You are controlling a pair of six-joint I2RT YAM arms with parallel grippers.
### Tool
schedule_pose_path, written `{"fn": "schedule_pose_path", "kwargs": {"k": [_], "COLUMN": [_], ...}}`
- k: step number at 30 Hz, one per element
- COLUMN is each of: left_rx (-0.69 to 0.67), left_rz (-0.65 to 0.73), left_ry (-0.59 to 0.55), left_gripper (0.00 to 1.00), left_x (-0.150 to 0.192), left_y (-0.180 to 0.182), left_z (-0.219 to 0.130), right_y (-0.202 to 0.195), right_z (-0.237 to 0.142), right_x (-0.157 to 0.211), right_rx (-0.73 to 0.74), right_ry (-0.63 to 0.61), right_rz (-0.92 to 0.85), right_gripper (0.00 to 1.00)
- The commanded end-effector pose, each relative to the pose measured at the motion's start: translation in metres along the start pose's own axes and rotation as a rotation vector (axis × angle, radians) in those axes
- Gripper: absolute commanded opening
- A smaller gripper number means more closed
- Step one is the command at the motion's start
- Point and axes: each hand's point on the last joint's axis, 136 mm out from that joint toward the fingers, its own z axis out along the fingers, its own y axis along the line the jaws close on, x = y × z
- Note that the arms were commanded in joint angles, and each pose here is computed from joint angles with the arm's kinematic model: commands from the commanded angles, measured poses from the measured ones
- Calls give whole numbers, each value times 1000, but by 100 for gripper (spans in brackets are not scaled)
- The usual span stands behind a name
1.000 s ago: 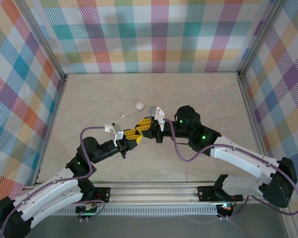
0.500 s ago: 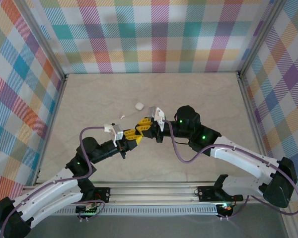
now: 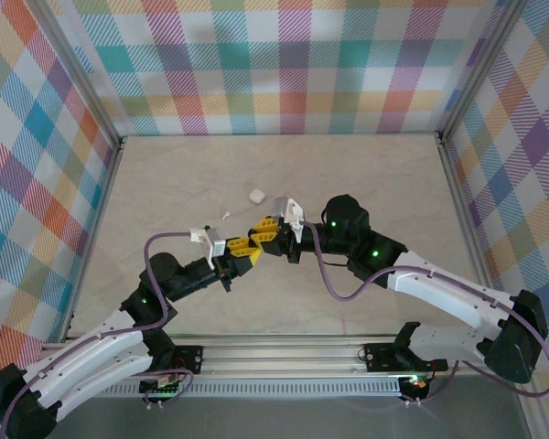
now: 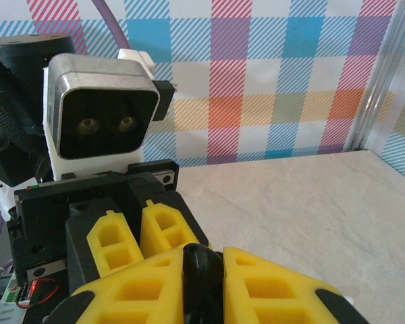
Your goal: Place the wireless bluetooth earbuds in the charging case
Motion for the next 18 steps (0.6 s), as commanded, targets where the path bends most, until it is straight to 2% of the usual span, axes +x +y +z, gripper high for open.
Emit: {"fn": "schedule_pose_path", "kwargs": {"k": [1,12,18], "left_rx": [20,13,26], "left_rz": [22,37,42], "left_ry": [-114,-117,-116], "left_gripper": [0,0,0], "left_x": [-38,-40,-42], "left_y": [-10,-10,-13], "left_z": [-1,-2,-2], "right_y": [5,4,3], "right_z": [-1,-2,-3], "right_x": [0,9,12], "right_rx": [-25,-19,-11], "right_ry": [-13,37,51], "right_rz": [7,26,22], "right_gripper": [19,21,26]}}
